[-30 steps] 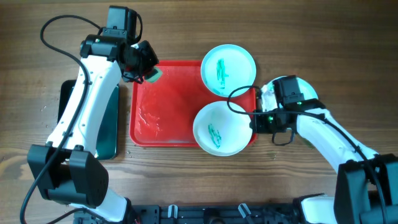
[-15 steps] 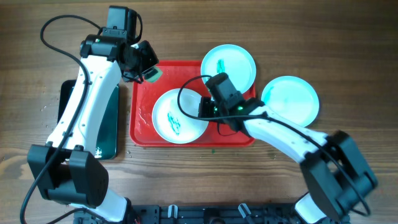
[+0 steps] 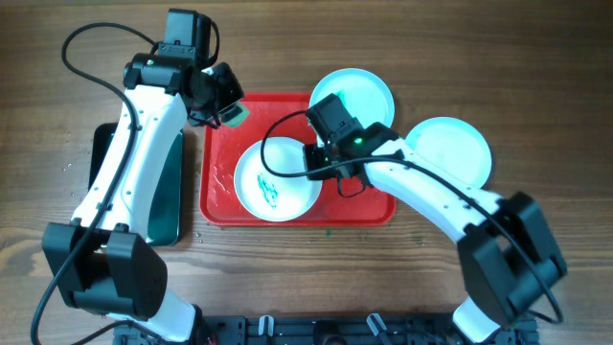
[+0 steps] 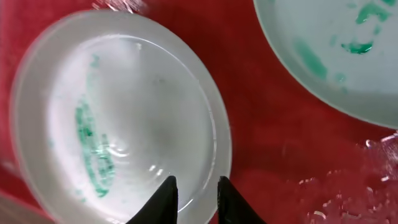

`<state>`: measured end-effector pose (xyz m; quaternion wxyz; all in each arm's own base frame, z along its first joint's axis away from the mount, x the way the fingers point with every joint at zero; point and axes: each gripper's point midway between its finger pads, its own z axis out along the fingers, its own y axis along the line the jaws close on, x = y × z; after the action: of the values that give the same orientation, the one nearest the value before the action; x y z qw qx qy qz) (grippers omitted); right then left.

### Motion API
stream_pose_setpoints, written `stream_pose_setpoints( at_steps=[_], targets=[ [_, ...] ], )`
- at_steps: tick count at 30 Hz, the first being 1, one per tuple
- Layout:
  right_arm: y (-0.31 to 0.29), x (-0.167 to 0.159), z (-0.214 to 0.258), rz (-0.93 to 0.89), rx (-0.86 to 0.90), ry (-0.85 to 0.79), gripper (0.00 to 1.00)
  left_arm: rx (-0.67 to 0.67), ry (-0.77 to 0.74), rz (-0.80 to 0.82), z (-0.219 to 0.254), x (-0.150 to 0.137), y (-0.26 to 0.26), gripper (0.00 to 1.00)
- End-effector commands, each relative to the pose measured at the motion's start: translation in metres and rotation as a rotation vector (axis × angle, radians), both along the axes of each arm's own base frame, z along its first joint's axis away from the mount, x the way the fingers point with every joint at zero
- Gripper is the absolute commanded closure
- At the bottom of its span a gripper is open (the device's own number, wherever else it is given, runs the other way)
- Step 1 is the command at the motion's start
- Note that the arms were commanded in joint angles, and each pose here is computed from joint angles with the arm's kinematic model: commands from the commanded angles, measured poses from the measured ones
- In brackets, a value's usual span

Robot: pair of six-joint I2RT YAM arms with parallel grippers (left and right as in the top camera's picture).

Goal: Clean dirty plates on tray and stack at the side
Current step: 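Tilt the plate with the right gripper toward the sponge in the left gripper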

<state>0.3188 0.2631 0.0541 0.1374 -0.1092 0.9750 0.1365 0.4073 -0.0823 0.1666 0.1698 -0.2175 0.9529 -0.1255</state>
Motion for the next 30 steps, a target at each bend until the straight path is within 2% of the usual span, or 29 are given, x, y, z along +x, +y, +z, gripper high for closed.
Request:
stream_pose_setpoints(
  at_steps=[1, 5, 7, 8, 9, 12, 14, 17, 25, 30],
  targets=[
    [-0.006, 0.002, -0.043, 0.036, -0.079, 0.062, 0.75, 0.025, 0.003, 0.011, -0.004, 0.001, 0.003, 0.96],
    [0.001, 0.012, -0.046, 0.028, -0.042, 0.042, 0.75, 0.026, 0.003, 0.009, -0.004, 0.001, 0.003, 0.96],
    [0.009, 0.010, -0.049, 0.037, -0.002, 0.062, 0.87, 0.027, 0.011, 0.009, -0.004, -0.001, 0.003, 0.96],
    [0.012, 0.010, -0.048, 0.002, 0.023, 0.076, 0.94, 0.028, 0.014, 0.009, -0.005, -0.002, 0.003, 0.96],
    [0.015, 0.012, -0.046, -0.104, 0.055, 0.101, 0.96, 0.029, 0.020, 0.009, -0.005, -0.003, 0.004, 0.96],
    [0.023, 0.015, -0.047, -0.299, 0.118, 0.147, 0.96, 0.031, 0.029, 0.009, -0.006, -0.005, 0.004, 0.96],
    [0.029, 0.020, -0.048, -0.363, 0.152, 0.151, 0.96, 0.043, 0.041, 0.012, -0.011, -0.008, 0.006, 0.96],
    [0.032, 0.022, -0.051, -0.326, 0.153, 0.133, 0.96, 0.106, 0.077, 0.023, -0.029, -0.016, 0.017, 0.96],
    [0.049, 0.016, -0.049, -0.063, 0.177, 0.086, 0.96, 0.177, 0.071, -0.322, -0.104, -0.037, 0.012, 0.96],
    [0.053, 0.017, -0.047, -0.043, 0.195, 0.082, 0.96, 0.167, 0.107, -0.348, -0.147, -0.063, 0.013, 0.96]
  ],
)
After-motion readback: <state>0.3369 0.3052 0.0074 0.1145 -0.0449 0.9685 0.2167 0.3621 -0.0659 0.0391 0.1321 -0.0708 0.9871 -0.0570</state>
